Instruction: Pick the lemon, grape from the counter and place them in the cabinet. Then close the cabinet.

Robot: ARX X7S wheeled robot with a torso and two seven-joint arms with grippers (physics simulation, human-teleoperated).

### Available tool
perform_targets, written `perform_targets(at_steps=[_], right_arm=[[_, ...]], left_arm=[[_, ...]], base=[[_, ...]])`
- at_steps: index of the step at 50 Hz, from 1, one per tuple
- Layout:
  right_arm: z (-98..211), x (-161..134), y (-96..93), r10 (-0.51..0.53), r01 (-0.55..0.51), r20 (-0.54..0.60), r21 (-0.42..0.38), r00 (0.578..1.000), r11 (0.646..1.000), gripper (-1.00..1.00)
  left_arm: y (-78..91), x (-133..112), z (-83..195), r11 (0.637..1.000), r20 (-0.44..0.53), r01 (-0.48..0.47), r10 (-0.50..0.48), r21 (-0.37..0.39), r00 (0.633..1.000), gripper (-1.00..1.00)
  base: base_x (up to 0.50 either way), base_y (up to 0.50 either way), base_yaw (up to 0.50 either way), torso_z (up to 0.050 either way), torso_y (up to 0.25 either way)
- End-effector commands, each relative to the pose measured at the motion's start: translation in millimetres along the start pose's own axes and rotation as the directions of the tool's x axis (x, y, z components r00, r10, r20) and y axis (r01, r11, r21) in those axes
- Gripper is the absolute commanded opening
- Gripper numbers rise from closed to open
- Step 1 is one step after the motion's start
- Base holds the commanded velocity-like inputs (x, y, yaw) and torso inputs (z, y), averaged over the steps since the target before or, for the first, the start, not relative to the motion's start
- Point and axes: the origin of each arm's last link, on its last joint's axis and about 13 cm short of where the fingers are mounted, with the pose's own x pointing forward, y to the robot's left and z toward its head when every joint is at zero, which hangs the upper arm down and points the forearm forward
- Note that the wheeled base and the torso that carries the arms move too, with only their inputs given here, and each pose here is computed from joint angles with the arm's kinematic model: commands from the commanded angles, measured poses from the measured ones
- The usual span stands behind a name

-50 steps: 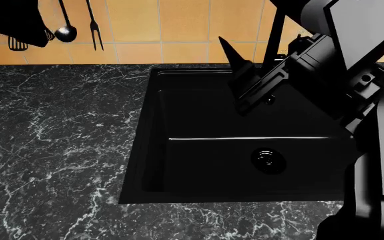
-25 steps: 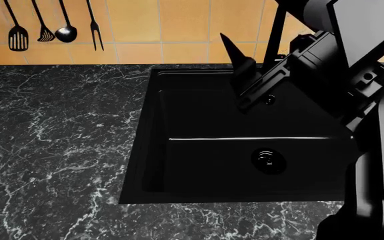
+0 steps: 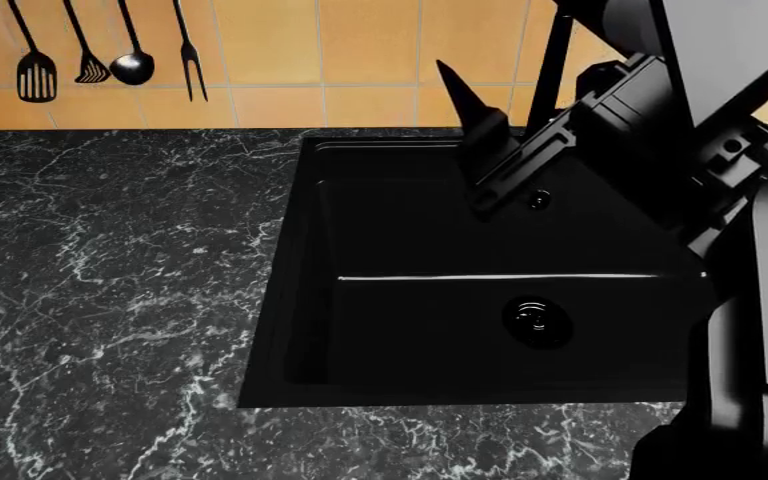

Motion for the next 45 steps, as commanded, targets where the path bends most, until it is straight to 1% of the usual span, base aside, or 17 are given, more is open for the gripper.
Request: perform_targets(at_steps=[1, 11, 14, 17, 24, 30, 36, 40, 45], right_arm=[[0, 1, -0.1, 0.0, 0.0, 0.003, 0.0, 1.0, 1.0, 1.0], [1, 2, -0.7, 0.0, 0.0, 0.004, -0.001, 1.0, 1.0, 1.0], [2, 2, -0.7, 0.0, 0.0, 0.005, -0.001, 1.0, 1.0, 1.0], [2, 2, -0.5, 0.0, 0.0, 0.005, -0.002, 1.0, 1.0, 1.0], [2, 3, -0.7, -0.002, 0.002, 0.005, -0.003, 1.0, 1.0, 1.0], [1, 3, -0.4, -0.002, 0.002, 0.007, -0.001, 1.0, 1.0, 1.0], [0, 4, 0.2, -0.001, 0.001, 0.008, 0.002, 1.0, 1.0, 1.0], [0, 4, 0.5, -0.001, 0.001, 0.01, 0.004, 1.0, 1.0, 1.0], [-1, 5, 0.8, -0.001, 0.001, 0.01, 0.006, 1.0, 1.0, 1.0]], left_arm=[[-4.6, 18, 28, 0.999, 0.073, -0.017, 0.02, -0.037, 0.997, 1.0], [-13.6, 31, 44, 0.998, 0.109, 0.017, -0.011, -0.053, 0.994, 1.0], [-18.1, 37, 50, 0.998, 0.126, 0.043, -0.036, -0.049, 0.991, 1.0], [-23.4, 41, 55, 0.996, 0.141, 0.082, -0.076, -0.037, 0.987, 1.0], [-37.1, 49, 64, 0.985, 0.173, 0.173, -0.174, 0.021, 0.969, 1.0], [-49.6, 52, 81, 0.969, 0.224, 0.234, -0.246, 0.08, 0.943, 1.0], [-59.2, 55, 94, 0.951, 0.267, 0.283, -0.306, 0.122, 0.914, 1.0], [-65.0, 57, 100, 0.934, 0.304, 0.332, -0.357, 0.132, 0.883, 1.0], [-70.5, 57, 108, 0.908, 0.345, 0.401, -0.416, 0.118, 0.841, 1.0]], base=[[0.0, 0.0, 0.0, 0.0, 0.0], [0.0, 0.0, 0.0, 0.004, 0.0], [0.0, 0.0, 0.0, 0.004, 0.0], [0.0, 0.0, 0.0, 0.008, 0.0], [0.0, 0.0, 0.0, 0.005, 0.0], [0.0, 0.0, 0.0, 0.005, -0.006], [0.0, 0.0, 0.0, 0.005, -0.009], [0.0, 0.0, 0.0, 0.005, -0.01], [0.0, 0.0, 0.0, 0.005, -0.008]])
